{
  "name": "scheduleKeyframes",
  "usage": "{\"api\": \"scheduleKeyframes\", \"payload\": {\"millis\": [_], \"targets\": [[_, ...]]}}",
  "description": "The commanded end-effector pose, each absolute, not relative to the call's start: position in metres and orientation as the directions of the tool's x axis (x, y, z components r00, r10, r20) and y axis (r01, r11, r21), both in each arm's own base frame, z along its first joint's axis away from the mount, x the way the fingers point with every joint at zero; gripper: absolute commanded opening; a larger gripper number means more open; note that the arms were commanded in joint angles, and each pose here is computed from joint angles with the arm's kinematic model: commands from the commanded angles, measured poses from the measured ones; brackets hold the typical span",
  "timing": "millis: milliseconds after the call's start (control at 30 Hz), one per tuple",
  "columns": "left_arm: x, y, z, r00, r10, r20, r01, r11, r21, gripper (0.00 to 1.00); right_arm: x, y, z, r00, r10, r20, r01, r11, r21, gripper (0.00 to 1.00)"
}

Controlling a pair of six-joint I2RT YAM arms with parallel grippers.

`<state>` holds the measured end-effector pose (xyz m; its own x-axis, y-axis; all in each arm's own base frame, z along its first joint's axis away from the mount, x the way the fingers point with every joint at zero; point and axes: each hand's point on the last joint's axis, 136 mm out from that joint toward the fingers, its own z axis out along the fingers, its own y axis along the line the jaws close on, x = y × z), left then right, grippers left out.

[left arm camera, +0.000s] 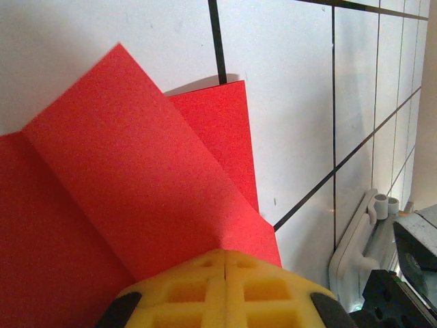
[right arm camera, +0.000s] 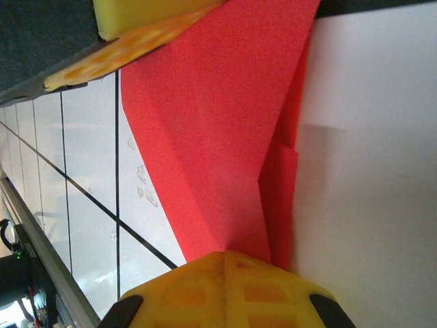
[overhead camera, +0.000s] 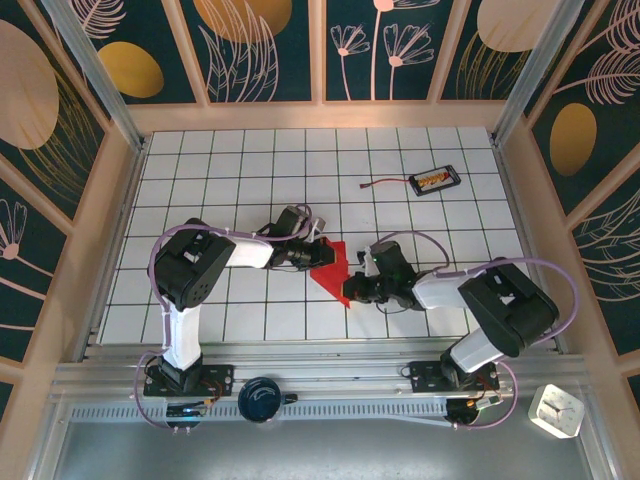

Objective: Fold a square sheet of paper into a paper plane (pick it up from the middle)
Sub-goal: Fourth fold the wing at the center of the table.

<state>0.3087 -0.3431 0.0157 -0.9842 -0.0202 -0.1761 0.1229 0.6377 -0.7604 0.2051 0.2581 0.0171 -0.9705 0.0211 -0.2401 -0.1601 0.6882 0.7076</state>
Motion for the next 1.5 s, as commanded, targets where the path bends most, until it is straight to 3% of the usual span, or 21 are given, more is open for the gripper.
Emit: {"api": "scheduleKeyframes", "payload": {"millis": [0,300,467,600,700,767,933,1033,1467], "targets": [[0.307,-0.324,-0.018,-0.99,-0.036,-0.137,0.069,0.721,-0.689,0.03,0.179,0.237,-0.009,-0.99,0.018,-0.138,-0.079,0.744,0.663,0.0],[0.312,-0.332,0.005,-0.985,-0.043,-0.166,0.093,0.679,-0.728,0.1,0.176,0.228,-0.022,-0.992,0.034,-0.119,-0.048,0.778,0.626,0.0],[0.326,-0.347,0.047,-0.97,-0.064,-0.233,0.146,0.611,-0.778,0.24,0.173,0.223,-0.028,-0.994,0.051,-0.1,-0.021,0.793,0.608,0.0],[0.325,-0.35,0.078,-0.959,-0.085,-0.27,0.176,0.569,-0.803,0.42,0.173,0.222,-0.031,-0.994,0.057,-0.091,-0.009,0.796,0.606,0.0],[0.312,-0.343,0.085,-0.958,-0.093,-0.27,0.171,0.572,-0.802,0.47,0.173,0.223,-0.032,-0.995,0.056,-0.087,-0.008,0.796,0.605,0.0],[0.3,-0.339,0.082,-0.964,-0.084,-0.252,0.157,0.585,-0.796,0.42,0.173,0.222,-0.033,-0.995,0.057,-0.086,-0.006,0.797,0.603,0.0],[0.264,-0.342,0.061,-0.987,-0.01,-0.159,0.123,0.59,-0.798,0.11,0.172,0.22,-0.034,-0.994,0.06,-0.087,-0.004,0.801,0.599,0.0],[0.248,-0.349,0.051,-0.994,0.036,-0.106,0.107,0.582,-0.806,0.02,0.172,0.22,-0.035,-0.994,0.062,-0.087,-0.002,0.803,0.596,0.0],[0.235,-0.358,0.022,-0.998,0.059,0.006,0.032,0.61,-0.792,0.0,0.174,0.22,-0.033,-0.994,0.062,-0.094,-0.005,0.809,0.587,0.0]]}}
